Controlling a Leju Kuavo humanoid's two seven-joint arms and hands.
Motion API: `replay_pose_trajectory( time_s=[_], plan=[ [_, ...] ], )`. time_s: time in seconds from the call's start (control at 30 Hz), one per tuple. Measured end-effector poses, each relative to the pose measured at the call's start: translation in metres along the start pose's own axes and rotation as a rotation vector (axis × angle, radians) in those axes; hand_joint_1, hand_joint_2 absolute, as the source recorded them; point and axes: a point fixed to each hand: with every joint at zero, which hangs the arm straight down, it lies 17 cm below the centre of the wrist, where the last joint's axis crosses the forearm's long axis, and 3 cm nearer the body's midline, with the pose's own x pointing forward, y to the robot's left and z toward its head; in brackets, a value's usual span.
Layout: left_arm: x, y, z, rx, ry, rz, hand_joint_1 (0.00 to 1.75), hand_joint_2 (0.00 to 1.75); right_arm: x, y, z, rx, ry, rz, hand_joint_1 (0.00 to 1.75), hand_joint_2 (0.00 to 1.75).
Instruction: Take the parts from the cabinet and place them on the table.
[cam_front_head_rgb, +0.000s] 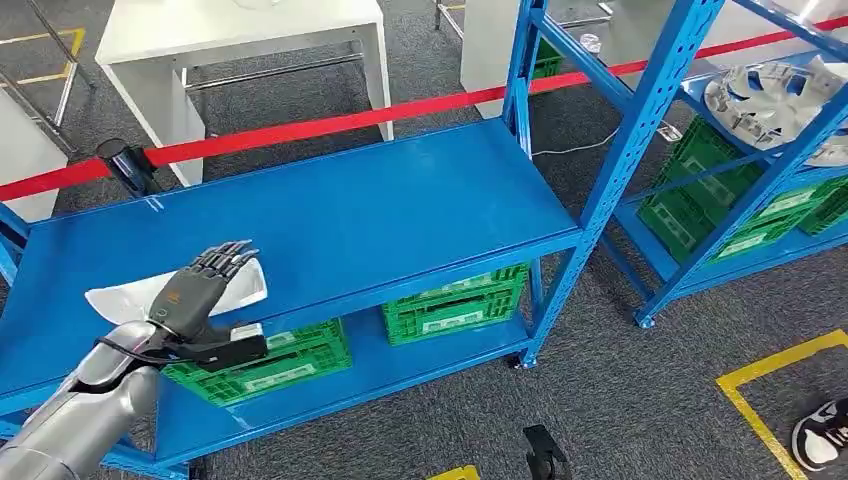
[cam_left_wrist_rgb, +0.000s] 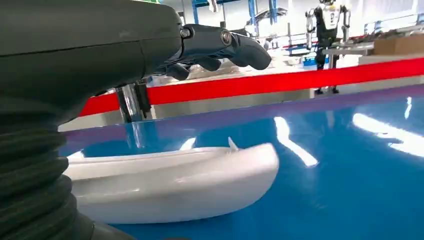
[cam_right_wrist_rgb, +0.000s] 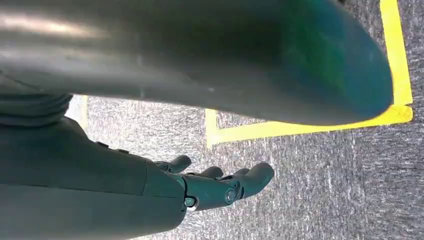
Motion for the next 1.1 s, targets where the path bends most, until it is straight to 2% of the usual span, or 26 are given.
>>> replay_pose_trajectory(
  time_s=[0.27,0.3,0.33,0.37,0.47,0.53,0.67,1.1],
  plan=[
    [-0.015,-0.015,0.0,-0.068,0.087,-0.023,0.02,1.75,0.0,-0.001,0.0,-0.003,0.003,0.008,0.0,0.0],
    [-0.018,-0.018,0.0,-0.081,0.105,-0.019,0.47,1.75,0.0,-0.001,0.0,-0.004,0.002,0.009,0.0,0.0],
    [-0.021,-0.02,0.001,-0.092,0.117,-0.015,1.24,1.75,0.0,-0.001,0.0,-0.003,0.002,0.01,0.0,0.0],
    [-0.022,-0.021,0.001,-0.095,0.122,-0.015,1.62,1.75,0.0,-0.001,0.0,-0.003,0.002,0.01,0.0,0.0],
    [-0.029,-0.025,0.003,-0.118,0.16,0.001,1.64,1.75,0.0,-0.001,0.0,-0.003,0.002,0.012,0.0,0.0],
    [-0.038,-0.029,0.007,-0.143,0.2,0.024,1.75,1.75,0.0,0.0,0.0,-0.002,0.001,0.016,0.0,0.0],
    [-0.052,-0.034,0.015,-0.176,0.259,0.052,1.75,1.75,0.0,0.0,0.0,0.001,0.0,0.02,0.0,0.0],
    [-0.068,-0.039,0.028,-0.187,0.308,0.085,1.75,1.75,-0.001,0.0,0.0,0.001,0.001,0.024,0.0,0.0]
  ],
)
